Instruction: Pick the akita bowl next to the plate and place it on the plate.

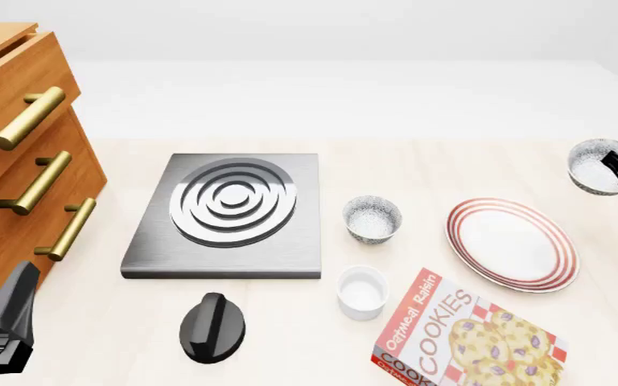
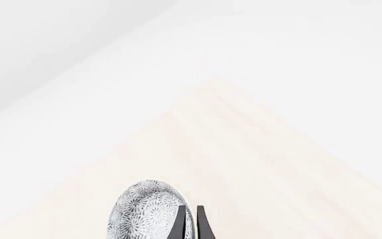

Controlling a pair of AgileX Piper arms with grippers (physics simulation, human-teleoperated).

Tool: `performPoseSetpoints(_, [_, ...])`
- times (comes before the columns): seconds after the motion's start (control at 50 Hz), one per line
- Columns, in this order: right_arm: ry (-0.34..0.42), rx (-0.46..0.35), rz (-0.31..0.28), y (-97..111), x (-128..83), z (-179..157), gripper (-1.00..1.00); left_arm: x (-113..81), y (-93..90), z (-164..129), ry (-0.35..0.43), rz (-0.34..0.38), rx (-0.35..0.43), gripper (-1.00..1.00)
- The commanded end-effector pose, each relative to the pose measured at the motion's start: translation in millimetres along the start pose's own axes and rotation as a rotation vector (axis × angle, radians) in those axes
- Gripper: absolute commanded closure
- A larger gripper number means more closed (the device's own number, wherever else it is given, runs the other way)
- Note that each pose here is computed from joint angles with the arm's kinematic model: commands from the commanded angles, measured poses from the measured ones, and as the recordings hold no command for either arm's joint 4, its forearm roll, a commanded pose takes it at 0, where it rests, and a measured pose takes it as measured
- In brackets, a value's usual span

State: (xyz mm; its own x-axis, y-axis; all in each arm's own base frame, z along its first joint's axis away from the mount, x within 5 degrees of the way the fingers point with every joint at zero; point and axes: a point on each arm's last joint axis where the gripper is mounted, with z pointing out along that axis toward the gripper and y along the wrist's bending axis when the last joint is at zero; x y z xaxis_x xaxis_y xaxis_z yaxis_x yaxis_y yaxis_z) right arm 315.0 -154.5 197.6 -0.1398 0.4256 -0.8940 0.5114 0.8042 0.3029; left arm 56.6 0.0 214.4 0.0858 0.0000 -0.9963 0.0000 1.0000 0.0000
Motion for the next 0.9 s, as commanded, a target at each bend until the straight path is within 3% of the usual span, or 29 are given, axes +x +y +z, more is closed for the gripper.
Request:
performPoseSetpoints(0.02, [-0.020, -0.025, 0.001, 9.2, -7.2, -15.7, 1.00, 0.0, 0.0, 0.0, 0.000, 0.000, 0.000, -1.00])
performPoseSetpoints(0.9, [0.007, -0.098, -0.043, 30.2, 8.4, -45.9, 1.00, 0.0, 0.0, 0.0, 0.000, 0.000, 0.000, -1.00])
